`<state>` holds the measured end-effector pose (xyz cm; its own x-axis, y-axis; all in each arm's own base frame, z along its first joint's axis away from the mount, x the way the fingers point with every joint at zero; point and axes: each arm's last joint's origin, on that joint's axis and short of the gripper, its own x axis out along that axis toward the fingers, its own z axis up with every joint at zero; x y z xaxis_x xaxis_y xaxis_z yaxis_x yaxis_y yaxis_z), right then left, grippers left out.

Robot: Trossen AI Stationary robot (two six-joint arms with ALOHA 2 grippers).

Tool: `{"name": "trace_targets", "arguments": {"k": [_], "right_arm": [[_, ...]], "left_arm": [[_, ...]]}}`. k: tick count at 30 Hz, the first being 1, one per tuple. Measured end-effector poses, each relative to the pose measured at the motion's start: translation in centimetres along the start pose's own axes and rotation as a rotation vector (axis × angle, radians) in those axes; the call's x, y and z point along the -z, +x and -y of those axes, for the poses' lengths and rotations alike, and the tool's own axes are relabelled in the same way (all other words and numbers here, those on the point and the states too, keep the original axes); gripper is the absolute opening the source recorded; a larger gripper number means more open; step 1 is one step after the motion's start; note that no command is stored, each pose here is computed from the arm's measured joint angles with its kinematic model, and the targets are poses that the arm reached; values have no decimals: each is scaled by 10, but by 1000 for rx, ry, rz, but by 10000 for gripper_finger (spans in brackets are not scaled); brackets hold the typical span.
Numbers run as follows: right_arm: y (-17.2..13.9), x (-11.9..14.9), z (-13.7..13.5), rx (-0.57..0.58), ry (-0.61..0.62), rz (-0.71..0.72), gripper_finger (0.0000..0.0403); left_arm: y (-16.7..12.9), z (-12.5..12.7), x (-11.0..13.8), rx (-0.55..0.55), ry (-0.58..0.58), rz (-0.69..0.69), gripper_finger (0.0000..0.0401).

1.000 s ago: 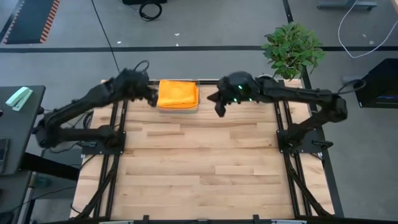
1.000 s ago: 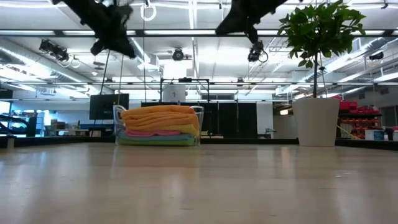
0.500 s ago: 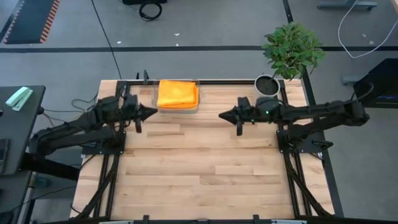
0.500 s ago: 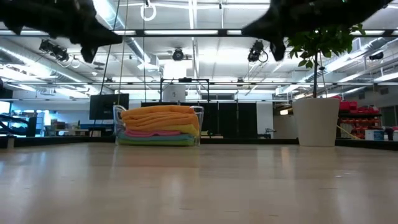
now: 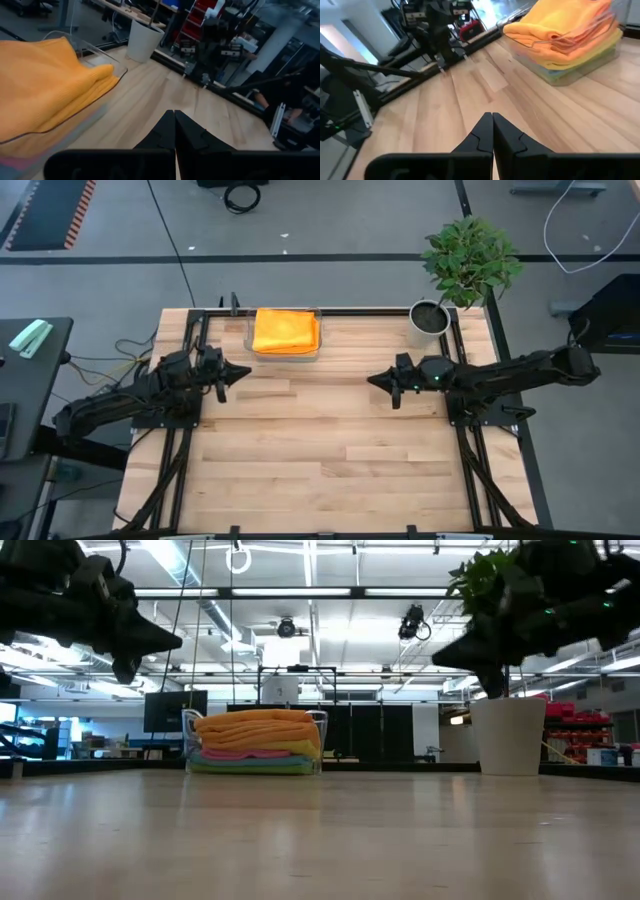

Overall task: Fold microfiber towels
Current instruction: Return to Home Position

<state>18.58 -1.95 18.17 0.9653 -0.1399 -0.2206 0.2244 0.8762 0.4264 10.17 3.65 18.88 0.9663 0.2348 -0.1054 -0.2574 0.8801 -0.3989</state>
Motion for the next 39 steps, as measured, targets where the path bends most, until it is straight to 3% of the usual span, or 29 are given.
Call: {"name": "trace_targets", "arguments": {"k": [5, 10, 18, 24, 28, 32, 39], "right_arm": [[-27, 16, 10, -8, 8, 75, 5], [-46, 31, 22, 62, -2, 152, 4], [-48, 35, 24, 92, -83, 107, 4], [-48, 38, 28, 174, -127, 91, 4], [-48, 40, 30, 216, -152, 84, 7], [-48, 42, 33, 252, -116, 59, 9], [-48, 42, 33, 250, -113, 60, 9]], "left_arm": [[-2, 0, 2, 4, -15, 8, 5], [-3, -1, 2, 1, 6, 0, 5], [-3, 0, 2, 1, 101, 2, 5], [-3, 1, 2, 46, 126, -9, 5], [-3, 2, 3, 87, 120, -26, 6], [-3, -1, 10, 43, 47, -93, 5], [-3, -3, 13, 22, 6, -126, 53]]}}
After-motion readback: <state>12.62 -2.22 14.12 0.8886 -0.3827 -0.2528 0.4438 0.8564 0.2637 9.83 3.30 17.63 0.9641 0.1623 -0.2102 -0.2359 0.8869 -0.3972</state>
